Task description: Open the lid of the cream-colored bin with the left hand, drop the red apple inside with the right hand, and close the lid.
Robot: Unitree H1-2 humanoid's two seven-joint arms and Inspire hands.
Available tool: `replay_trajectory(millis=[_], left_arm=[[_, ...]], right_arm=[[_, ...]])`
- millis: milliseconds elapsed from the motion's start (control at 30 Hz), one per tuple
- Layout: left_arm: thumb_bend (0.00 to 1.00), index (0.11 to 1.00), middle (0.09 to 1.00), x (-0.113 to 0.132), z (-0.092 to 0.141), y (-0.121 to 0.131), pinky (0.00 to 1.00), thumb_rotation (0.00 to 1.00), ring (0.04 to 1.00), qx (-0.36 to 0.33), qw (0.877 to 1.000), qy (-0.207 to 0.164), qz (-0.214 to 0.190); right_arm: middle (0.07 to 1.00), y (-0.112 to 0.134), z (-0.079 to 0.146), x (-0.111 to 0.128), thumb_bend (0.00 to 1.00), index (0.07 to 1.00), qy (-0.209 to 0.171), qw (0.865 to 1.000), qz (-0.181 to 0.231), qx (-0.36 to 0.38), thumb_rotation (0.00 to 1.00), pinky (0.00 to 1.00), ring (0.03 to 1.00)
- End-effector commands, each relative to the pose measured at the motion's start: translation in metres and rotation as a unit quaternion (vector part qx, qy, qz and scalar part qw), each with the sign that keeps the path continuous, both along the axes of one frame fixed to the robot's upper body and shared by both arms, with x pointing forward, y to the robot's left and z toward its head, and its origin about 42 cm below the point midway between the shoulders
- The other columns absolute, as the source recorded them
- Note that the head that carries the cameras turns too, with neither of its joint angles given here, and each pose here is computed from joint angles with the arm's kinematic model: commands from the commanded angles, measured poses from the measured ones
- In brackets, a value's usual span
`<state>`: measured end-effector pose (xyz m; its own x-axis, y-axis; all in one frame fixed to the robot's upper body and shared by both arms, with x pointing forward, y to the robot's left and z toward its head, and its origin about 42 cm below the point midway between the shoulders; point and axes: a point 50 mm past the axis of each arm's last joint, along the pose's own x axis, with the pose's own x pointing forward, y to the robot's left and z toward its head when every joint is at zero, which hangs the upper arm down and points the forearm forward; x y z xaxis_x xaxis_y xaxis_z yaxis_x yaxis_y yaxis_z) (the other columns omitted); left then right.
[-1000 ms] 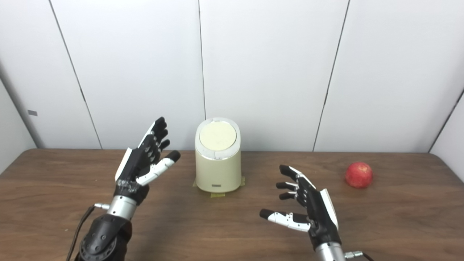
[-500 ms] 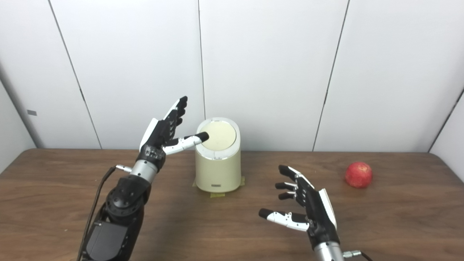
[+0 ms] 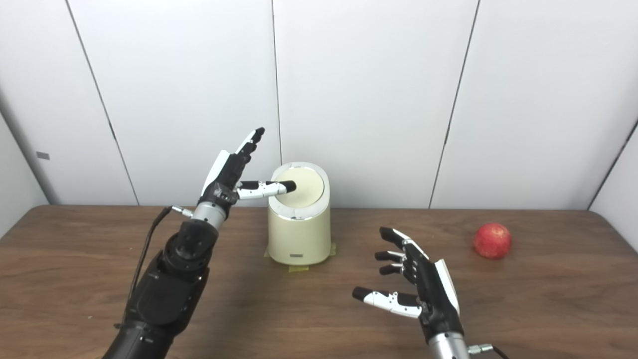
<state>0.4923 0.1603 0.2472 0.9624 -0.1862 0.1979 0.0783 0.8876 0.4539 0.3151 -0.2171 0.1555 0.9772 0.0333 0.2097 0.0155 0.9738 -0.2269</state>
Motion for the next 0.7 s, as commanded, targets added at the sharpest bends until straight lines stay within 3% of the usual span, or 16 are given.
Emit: replay_trajectory(millis=[0,233,367,567,667], left_arm=[[0.88,1.000,1.000,0.010,0.039,-0.008,0.97,0.17,1.000,0.010,0.998,-0.063,-0.012],[0.85,1.000,1.000,0.017,0.034,-0.012,0.92,0.13,1.000,0.039,0.997,-0.069,-0.012],[0.84,1.000,1.000,0.016,0.031,-0.019,0.95,0.11,1.000,0.077,0.994,-0.079,-0.004],[0.86,1.000,1.000,0.009,0.022,-0.034,1.00,0.13,1.000,0.206,0.972,-0.111,0.018],[0.83,1.000,1.000,0.007,0.019,-0.038,0.99,0.09,1.000,0.241,0.962,-0.127,0.027]], right_arm=[[0.846,0.004,0.025,0.007,0.76,0.810,-0.056,0.998,0.004,-0.003,0.21,0.59,0.702],[0.843,0.005,0.026,0.006,0.76,0.805,-0.058,0.998,0.005,0.003,0.21,0.58,0.697],[0.840,0.006,0.028,0.005,0.75,0.802,-0.059,0.998,0.004,0.002,0.21,0.59,0.697],[0.840,0.007,0.029,0.004,0.75,0.799,-0.060,0.998,0.006,0.000,0.21,0.57,0.693],[0.837,0.008,0.029,0.004,0.75,0.794,-0.062,0.998,0.006,0.001,0.20,0.57,0.688]])
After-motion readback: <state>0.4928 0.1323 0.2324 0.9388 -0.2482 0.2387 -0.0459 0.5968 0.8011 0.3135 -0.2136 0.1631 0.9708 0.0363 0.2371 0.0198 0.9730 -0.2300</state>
